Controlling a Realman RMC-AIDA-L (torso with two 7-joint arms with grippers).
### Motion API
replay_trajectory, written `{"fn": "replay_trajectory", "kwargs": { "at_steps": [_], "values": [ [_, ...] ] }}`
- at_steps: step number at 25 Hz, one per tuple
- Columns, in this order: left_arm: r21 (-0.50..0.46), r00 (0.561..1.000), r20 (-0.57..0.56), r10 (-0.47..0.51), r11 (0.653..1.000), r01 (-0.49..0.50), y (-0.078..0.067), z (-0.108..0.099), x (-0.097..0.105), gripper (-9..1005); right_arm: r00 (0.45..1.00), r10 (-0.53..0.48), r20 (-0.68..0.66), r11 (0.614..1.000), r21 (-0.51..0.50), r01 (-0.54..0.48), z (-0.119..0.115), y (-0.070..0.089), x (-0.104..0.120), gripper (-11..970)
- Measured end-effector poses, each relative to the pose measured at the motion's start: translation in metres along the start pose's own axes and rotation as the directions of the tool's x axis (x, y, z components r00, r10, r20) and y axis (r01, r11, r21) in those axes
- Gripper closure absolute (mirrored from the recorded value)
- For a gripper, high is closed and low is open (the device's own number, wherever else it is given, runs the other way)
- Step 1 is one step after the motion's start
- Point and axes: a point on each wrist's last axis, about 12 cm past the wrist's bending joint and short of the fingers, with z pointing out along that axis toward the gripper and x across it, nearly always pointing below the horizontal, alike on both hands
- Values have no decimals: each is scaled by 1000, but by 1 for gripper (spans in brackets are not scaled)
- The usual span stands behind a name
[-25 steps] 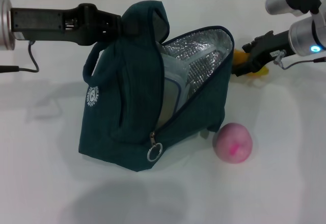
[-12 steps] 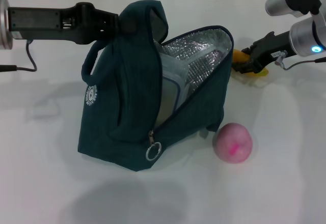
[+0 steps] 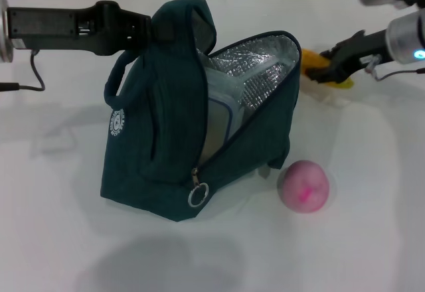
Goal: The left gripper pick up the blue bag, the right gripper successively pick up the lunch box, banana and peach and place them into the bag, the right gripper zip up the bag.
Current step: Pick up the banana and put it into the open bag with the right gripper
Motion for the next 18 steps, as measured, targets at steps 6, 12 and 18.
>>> {"fn": "replay_trajectory", "kwargs": {
  "at_steps": [6, 12, 18],
  "values": [
    [-2, 1000, 1, -5, 1000, 5, 0, -1, 0, 956, 991, 102, 81, 994, 41, -106, -21, -18, 8, 520],
    [-4, 1000, 3, -11, 1000, 11, 2, -2, 2, 956, 962, 203, 185, 974, 66, -218, -47, -34, 22, 520],
    [-5, 1000, 5, -18, 1000, 18, 3, -4, 4, 956, 922, 222, 318, 965, 65, -254, -80, -43, 27, 520]
  ]
}}
